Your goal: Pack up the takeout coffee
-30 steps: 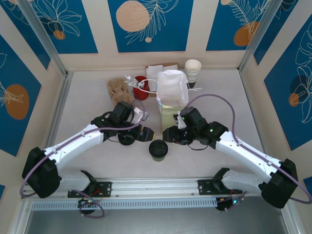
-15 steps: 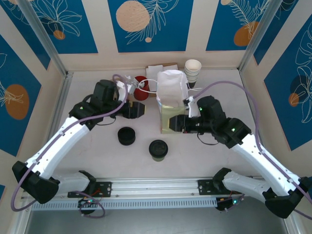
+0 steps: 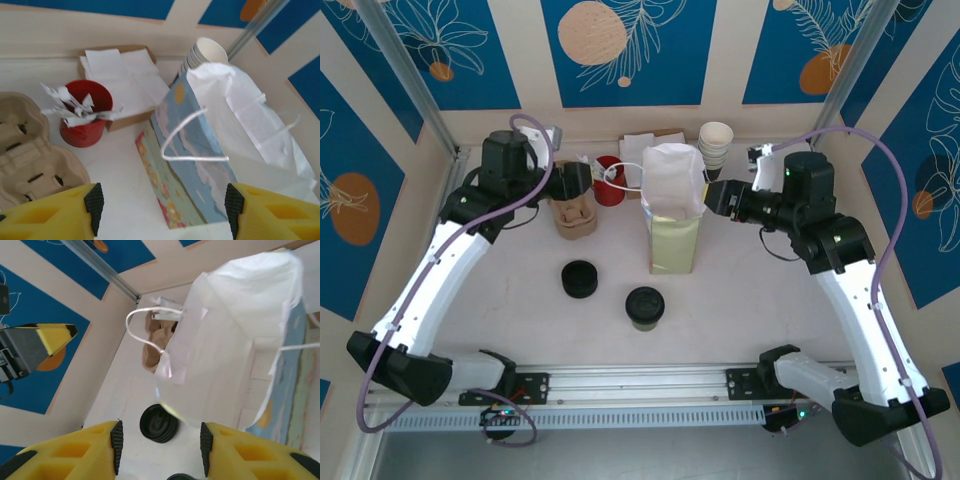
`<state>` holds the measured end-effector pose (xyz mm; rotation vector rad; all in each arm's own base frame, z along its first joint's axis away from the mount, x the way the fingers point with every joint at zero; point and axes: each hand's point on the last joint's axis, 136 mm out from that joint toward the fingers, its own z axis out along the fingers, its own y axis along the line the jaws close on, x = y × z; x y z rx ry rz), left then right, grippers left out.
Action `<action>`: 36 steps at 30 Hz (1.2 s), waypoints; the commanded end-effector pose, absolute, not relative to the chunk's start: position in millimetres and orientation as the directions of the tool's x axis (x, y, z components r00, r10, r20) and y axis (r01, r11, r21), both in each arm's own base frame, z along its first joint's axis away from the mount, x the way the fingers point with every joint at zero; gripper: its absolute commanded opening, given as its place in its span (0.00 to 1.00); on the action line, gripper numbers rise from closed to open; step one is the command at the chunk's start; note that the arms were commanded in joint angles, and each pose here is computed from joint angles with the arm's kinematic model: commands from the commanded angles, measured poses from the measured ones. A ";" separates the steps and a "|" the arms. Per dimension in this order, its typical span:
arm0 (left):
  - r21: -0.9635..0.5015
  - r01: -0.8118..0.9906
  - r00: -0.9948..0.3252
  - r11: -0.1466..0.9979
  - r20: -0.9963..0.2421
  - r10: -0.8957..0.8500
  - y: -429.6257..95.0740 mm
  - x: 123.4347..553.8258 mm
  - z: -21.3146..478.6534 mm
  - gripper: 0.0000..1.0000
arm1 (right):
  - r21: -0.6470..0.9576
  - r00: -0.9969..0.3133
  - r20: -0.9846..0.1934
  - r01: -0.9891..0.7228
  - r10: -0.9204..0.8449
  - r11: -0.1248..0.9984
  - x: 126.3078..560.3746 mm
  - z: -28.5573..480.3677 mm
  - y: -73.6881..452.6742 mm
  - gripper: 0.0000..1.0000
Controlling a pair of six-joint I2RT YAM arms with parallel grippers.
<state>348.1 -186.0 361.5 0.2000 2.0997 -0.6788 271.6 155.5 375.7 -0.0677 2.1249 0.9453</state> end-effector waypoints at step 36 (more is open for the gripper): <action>-0.382 -0.063 -0.688 0.922 -0.652 -0.318 -118.6 435.9 265.2 0.69 | 0.681 -0.800 -0.547 -0.254 0.246 0.687 381.7 360.5 163.9 0.47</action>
